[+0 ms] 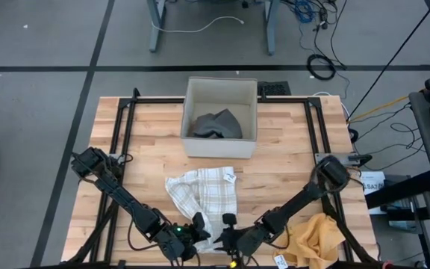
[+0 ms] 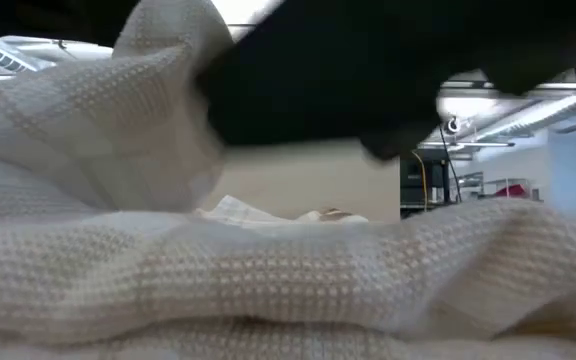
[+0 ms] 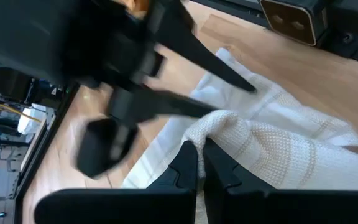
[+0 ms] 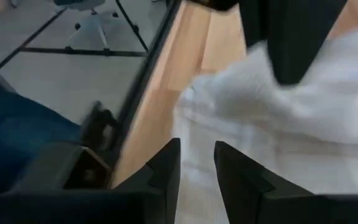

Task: Fold towel
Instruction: Fold the white patterned towel

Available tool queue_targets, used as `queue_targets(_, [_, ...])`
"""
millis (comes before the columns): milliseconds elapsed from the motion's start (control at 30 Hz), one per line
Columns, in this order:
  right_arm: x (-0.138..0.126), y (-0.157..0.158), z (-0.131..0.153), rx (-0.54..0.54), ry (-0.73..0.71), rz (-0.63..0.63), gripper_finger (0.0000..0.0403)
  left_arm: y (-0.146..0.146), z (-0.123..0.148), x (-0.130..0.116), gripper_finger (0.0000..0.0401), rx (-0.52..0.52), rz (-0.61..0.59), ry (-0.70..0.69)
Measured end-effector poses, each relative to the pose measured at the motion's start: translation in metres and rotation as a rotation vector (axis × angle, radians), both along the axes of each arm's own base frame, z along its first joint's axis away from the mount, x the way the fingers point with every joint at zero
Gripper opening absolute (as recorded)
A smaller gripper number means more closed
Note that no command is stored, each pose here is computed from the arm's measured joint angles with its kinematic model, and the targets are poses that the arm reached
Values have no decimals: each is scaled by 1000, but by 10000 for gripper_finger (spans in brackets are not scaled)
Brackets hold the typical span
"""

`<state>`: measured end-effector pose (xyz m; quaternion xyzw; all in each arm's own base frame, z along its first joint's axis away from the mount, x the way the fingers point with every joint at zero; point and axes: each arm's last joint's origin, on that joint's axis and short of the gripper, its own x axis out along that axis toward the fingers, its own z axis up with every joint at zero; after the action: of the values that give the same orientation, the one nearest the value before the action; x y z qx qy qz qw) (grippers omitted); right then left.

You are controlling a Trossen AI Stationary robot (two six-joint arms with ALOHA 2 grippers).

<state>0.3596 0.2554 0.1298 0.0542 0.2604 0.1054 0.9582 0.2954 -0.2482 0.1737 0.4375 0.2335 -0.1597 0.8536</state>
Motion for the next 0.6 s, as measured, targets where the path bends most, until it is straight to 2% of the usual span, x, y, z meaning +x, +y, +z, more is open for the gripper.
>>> queue_targets(200, [16,-4,-30,67,-77,-1,89,0,0,0,3,2,2,0])
queue_targets(333, [22,-3,-29,70,-159,-14,89,0,0,0,3,5,1,2])
queue_targets(600, [42,-1,-35,37,-130,-20,89,1,0,0,3,22,27,-13])
